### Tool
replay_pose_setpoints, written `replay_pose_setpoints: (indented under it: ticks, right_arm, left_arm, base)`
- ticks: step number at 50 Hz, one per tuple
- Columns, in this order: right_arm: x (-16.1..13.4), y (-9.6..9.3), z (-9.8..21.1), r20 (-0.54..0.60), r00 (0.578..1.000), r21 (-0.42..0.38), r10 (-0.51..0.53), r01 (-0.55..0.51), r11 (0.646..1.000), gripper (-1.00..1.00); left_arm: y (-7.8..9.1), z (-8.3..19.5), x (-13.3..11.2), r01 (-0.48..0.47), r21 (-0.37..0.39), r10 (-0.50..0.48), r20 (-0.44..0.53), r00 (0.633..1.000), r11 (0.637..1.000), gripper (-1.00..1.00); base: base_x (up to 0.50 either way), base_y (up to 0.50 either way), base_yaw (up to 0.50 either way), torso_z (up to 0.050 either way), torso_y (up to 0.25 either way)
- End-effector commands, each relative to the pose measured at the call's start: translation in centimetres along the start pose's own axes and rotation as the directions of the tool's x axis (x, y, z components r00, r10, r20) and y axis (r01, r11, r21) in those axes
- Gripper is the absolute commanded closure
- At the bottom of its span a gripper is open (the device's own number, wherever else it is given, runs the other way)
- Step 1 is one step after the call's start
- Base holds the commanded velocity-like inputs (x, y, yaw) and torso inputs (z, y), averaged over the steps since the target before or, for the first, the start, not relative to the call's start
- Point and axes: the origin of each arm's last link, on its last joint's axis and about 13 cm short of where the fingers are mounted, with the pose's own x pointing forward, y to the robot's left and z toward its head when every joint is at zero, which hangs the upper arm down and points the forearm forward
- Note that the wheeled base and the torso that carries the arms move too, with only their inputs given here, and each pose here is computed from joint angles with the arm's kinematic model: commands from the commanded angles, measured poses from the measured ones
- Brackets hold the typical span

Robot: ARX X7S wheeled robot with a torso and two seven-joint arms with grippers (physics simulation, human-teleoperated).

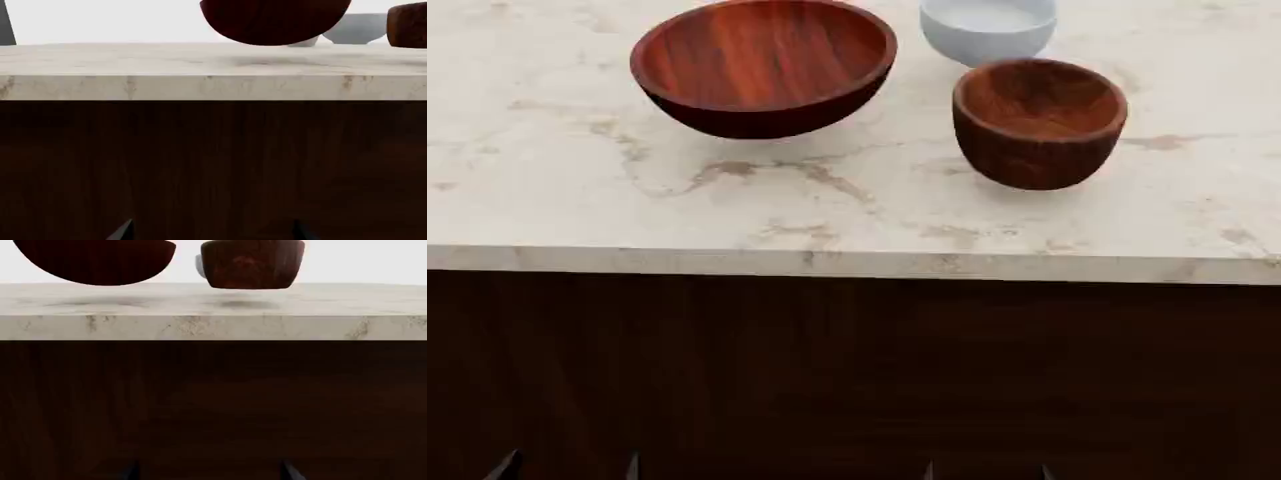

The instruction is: Stack the bowls from largest to smallest.

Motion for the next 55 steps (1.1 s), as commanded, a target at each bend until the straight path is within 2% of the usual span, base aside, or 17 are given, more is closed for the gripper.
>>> replay_pose_setpoints:
  ticks: [1,12,31,32,33,36,37,38,39,43,44,55]
  right_arm:
    - [0.0,0.0,0.0,0.0,1.0,0.0,0.0,0.0,1.0,-1.0]
    - [0.0,0.1,0.5,0.006,1.0,-0.017,0.001,-0.001,1.0,-1.0]
    - [0.0,0.1,0.5,0.006,1.0,-0.018,0.002,-0.002,1.0,-1.0]
    - [-0.1,0.1,0.6,-0.033,0.999,-0.02,0.001,-0.001,1.0,-1.0]
    - [0.0,0.1,0.4,0.005,1.0,-0.017,0.001,-0.001,1.0,-1.0]
    - [0.0,0.1,0.5,0.005,1.0,-0.017,0.002,-0.002,1.0,-1.0]
    - [0.0,0.2,0.5,0.006,1.0,-0.018,0.003,-0.003,1.0,-1.0]
    - [0.0,0.2,0.6,0.008,1.0,-0.018,0.003,-0.003,1.0,-1.0]
    - [0.0,0.2,0.7,0.01,1.0,-0.018,0.005,-0.005,1.0,-1.0]
    - [0.1,0.2,0.8,0.012,1.0,-0.019,0.009,-0.008,1.0,-1.0]
    - [0.1,0.3,0.9,0.013,1.0,-0.019,0.011,-0.01,1.0,-1.0]
    - [0.2,0.2,0.8,0.015,1.0,-0.016,0.005,-0.005,1.0,-1.0]
  left_arm:
    - [0.0,0.0,0.0,0.0,0.01,0.0,0.0,1.0,1.0,-1.0]
    - [-0.2,0.2,0.0,0.015,0.04,-0.015,-0.001,1.0,0.999,-1.0]
    - [-0.2,0.1,-0.1,0.02,0.034,-0.019,-0.006,1.0,0.999,-1.0]
    - [-0.1,0.3,-0.1,0.007,0.036,-0.007,0.005,1.0,0.999,-1.0]
    - [-0.2,0.1,0.0,0.002,0.057,0.0,-0.023,1.0,0.998,-1.0]
    - [-0.2,0.4,-0.1,0.012,0.012,-0.013,0.011,1.0,1.0,-1.0]
    - [0.0,0.4,-0.1,0.001,-0.02,-0.002,-0.025,1.0,1.0,-1.0]
    - [0.0,0.6,-0.2,0.013,-0.021,-0.013,0.012,1.0,1.0,-1.0]
    - [0.0,0.7,-0.1,0.007,-0.03,-0.008,-0.011,1.0,1.0,-1.0]
    - [0.1,1.1,-0.1,0.002,-0.012,-0.002,-0.007,1.0,1.0,-1.0]
    - [0.1,1.2,-0.1,0.006,0.017,-0.006,-0.006,1.0,1.0,-1.0]
    - [0.4,1.4,-0.2,-0.006,0.036,0.006,0.016,1.0,0.999,-1.0]
  base:
    - [0.0,0.0,0.0,0.0,0.0]
    - [0.0,0.0,0.0,0.0,0.0]
    - [0.0,0.0,0.0,0.0,0.0]
    - [0.0,0.0,0.0,0.0,0.0]
    - [0.0,0.0,0.0,0.0,0.0]
    - [0.0,0.0,0.0,0.0,0.0]
    - [0.0,0.0,0.0,0.0,0.0]
    - [0.0,0.0,0.0,0.028,0.0]
    - [0.0,0.0,0.0,0.05,0.0]
    - [0.0,0.0,0.0,0.05,0.0]
    - [0.0,0.0,0.0,0.05,0.0]
    - [0.0,0.0,0.0,0.05,0.0]
